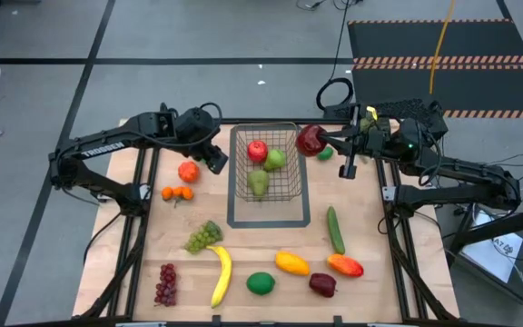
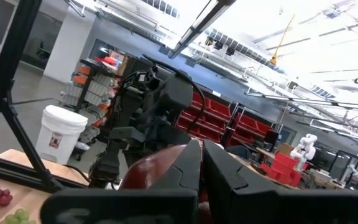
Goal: Build produce basket
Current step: Put the top dark red apple into the gold wire basket
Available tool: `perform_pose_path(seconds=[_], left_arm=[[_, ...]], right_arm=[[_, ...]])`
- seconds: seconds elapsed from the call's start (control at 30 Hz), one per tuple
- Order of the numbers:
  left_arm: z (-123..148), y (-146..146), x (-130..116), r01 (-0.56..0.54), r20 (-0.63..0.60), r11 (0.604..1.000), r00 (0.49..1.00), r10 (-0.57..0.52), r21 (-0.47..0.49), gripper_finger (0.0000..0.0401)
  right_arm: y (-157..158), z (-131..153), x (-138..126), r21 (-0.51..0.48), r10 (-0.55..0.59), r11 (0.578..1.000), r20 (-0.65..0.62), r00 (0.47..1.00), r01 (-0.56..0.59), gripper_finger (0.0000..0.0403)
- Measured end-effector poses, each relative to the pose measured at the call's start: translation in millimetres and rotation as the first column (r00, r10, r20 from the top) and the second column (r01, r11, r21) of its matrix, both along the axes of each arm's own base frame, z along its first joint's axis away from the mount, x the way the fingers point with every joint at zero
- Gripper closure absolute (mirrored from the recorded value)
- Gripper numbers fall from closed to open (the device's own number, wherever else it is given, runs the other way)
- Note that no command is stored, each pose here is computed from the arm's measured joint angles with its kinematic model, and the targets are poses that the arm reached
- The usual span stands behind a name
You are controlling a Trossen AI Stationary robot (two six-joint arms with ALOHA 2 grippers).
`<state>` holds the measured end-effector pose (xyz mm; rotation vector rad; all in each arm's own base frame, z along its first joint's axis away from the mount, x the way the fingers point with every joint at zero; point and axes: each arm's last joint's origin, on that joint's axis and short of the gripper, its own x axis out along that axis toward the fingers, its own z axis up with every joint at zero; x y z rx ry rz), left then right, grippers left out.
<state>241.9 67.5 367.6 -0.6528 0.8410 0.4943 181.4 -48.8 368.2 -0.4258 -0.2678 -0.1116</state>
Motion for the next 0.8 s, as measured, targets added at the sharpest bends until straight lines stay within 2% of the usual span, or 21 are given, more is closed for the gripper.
perform_pose_path(seconds=[0.13,0.47,0.6,0.8], left_arm=[[-0.4,-2.5,-0.1,-0.038,0.000,0.999,0.999,0.038,-0.035,0.0281],[0.3,-11.5,3.1,-0.160,0.024,0.980,0.986,0.164,-0.121,0.0281],[0.3,-19.1,4.7,-0.190,0.026,0.967,0.980,0.197,-0.168,0.0281],[0.4,-41.5,8.1,-0.232,0.025,0.945,0.969,0.244,-0.231,0.0281]], right_arm=[[0.1,0.1,-0.1,0.000,0.004,1.000,0.000,1.000,-0.004,0.0403],[1.8,0.3,-0.7,0.174,0.109,0.979,0.012,0.994,-0.109,0.0403],[2.2,0.2,-0.7,0.256,0.144,0.956,0.020,0.989,-0.145,0.0403],[4.9,-0.1,-0.8,0.318,0.255,0.915,0.019,0.967,-0.248,0.0403]])
